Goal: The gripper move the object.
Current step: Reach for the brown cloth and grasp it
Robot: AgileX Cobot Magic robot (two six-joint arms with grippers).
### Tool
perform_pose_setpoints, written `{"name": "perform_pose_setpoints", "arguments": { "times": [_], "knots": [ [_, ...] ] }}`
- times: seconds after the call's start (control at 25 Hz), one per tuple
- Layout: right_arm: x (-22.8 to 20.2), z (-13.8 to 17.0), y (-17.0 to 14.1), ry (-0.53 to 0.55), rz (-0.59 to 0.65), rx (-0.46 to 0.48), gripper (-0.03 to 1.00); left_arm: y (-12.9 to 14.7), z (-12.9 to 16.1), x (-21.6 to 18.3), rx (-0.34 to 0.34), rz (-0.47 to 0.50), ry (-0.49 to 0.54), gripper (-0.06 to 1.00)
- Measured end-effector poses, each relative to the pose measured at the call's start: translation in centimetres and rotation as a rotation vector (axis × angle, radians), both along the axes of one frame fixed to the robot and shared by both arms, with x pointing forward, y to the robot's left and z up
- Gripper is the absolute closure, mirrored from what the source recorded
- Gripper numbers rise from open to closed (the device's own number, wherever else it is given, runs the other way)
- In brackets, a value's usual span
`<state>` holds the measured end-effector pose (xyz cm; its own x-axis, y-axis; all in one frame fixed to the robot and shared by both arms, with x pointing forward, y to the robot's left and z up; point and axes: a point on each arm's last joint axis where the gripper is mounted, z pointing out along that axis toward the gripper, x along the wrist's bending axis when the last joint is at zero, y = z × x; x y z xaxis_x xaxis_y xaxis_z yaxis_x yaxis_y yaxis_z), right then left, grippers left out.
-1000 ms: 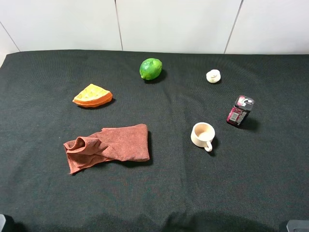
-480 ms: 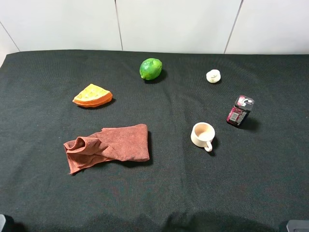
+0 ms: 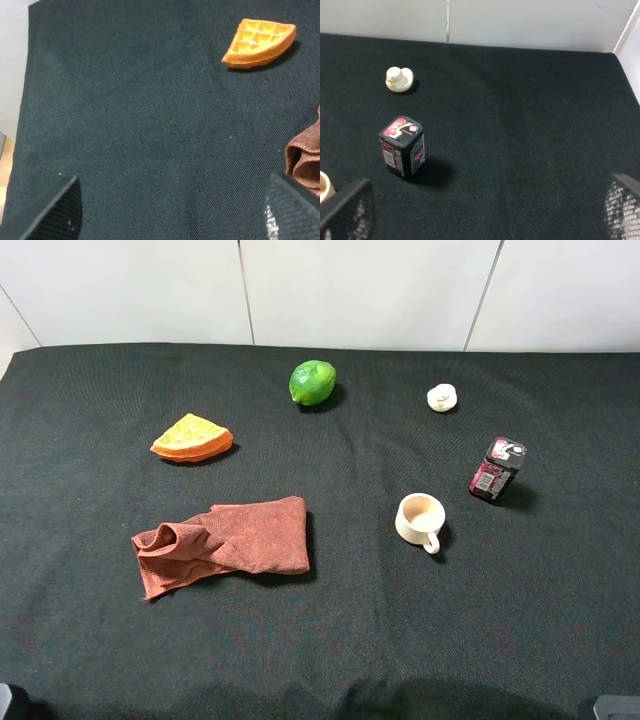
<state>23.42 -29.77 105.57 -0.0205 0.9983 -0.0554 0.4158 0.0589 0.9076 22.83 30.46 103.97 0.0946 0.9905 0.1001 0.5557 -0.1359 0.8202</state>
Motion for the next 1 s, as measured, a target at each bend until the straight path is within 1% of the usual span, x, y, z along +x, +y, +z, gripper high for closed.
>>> {"name": "perform_pose_setpoints", "arguments": {
  "times": [0.24, 0.36, 0.64, 0.76, 0.88, 1.0],
  "knots": [
    [0.0, 0.0, 0.0, 0.000, 0.000, 0.000, 0.27, 0.0, 0.0, 0.0, -0.001, 0.000, 0.000, 0.02],
    [0.0, 0.0, 0.0, 0.000, 0.000, 0.000, 0.27, 0.0, 0.1, 0.1, 0.000, 0.000, 0.017, -0.01],
    [0.0, 0.0, 0.0, 0.000, 0.000, 0.000, 0.27, -0.2, 0.9, 3.1, 0.016, 0.000, 0.255, -0.03],
    [0.0, 0.0, 0.0, 0.000, 0.000, 0.000, 0.27, -0.3, 1.4, 5.0, 0.038, -0.016, 0.360, -0.03],
    [0.0, 0.0, 0.0, 0.000, 0.000, 0.000, 0.27, -0.4, 2.0, 6.8, 0.047, -0.023, 0.438, -0.03],
    [0.0, 0.0, 0.0, 0.000, 0.000, 0.000, 0.27, -0.7, 2.7, 8.7, 0.040, -0.038, 0.497, -0.03]
  ]
}}
